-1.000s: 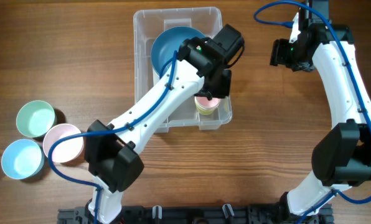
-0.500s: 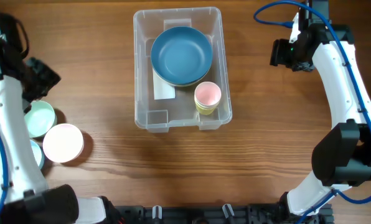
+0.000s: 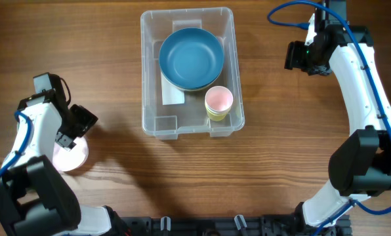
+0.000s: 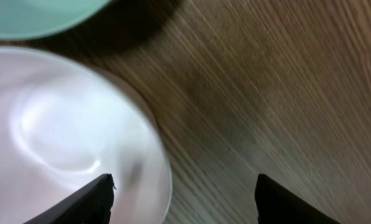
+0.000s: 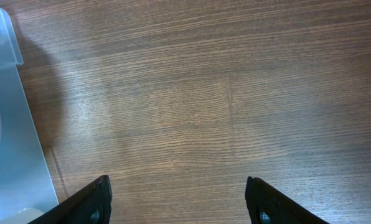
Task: Pack container
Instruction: 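Stack the pink cup onto the cups in the bin with the left gripper, then carry the pink bowl into the bin's front left with the left gripper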
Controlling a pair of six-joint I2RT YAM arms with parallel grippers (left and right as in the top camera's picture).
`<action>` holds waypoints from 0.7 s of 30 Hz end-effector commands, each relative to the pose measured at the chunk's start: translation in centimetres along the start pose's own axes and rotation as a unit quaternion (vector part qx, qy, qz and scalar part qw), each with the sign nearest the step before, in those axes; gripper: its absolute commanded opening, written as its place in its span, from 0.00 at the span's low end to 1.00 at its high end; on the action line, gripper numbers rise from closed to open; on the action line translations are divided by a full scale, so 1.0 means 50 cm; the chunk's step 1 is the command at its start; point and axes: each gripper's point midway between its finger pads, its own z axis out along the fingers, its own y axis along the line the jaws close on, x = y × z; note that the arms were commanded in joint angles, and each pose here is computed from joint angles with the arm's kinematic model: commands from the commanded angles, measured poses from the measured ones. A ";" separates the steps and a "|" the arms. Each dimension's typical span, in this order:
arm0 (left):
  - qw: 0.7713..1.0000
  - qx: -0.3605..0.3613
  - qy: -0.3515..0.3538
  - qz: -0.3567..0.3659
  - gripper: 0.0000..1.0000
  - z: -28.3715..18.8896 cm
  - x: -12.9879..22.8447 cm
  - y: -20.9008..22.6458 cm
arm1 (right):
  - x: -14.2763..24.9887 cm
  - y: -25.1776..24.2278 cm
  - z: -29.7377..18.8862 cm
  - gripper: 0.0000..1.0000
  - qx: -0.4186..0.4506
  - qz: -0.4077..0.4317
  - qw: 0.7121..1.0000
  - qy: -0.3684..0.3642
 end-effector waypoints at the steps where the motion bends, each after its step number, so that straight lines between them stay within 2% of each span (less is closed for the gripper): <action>1: 1.000 -0.025 0.014 0.007 0.70 0.042 0.002 0.008 | 0.002 0.002 0.009 0.70 -0.003 0.007 1.000 0.006; 4: 0.999 -0.038 0.034 0.008 0.64 0.074 0.010 0.012 | 0.002 0.002 0.009 0.70 -0.003 0.007 1.000 0.006; 5: 0.998 -0.040 0.038 0.008 0.57 0.078 0.012 0.013 | 0.002 0.002 0.009 0.70 -0.003 0.007 1.000 0.006; 8: 0.999 -0.038 0.035 0.008 0.25 0.076 0.010 0.011 | 0.002 0.002 0.009 0.70 -0.003 0.007 1.000 0.006; 9: 0.999 -0.036 0.032 0.011 0.09 0.073 0.007 0.005 | 0.002 0.002 0.009 0.70 -0.003 0.007 1.000 0.006; 10: 0.999 -0.035 0.030 0.013 0.05 0.071 0.005 0.002 | 0.001 0.002 0.009 0.70 -0.003 0.007 1.000 0.006; 13: 0.999 -0.027 0.021 0.041 0.04 0.033 -0.003 -0.045 | 0.002 0.002 0.009 0.70 -0.003 0.007 1.000 0.006; 16: 0.996 -0.008 -0.001 0.084 0.04 -0.056 -0.007 -0.116 | 0.002 0.002 0.009 0.70 -0.003 0.007 1.000 0.006; 19: 0.988 0.048 -0.059 0.137 0.04 -0.232 -0.006 -0.216 | 0.001 0.002 0.009 0.70 -0.003 0.007 1.000 0.006; 21: 0.975 0.096 -0.100 0.176 0.04 -0.344 0.019 -0.278 | 0.000 0.003 0.009 0.70 -0.004 0.007 1.000 0.004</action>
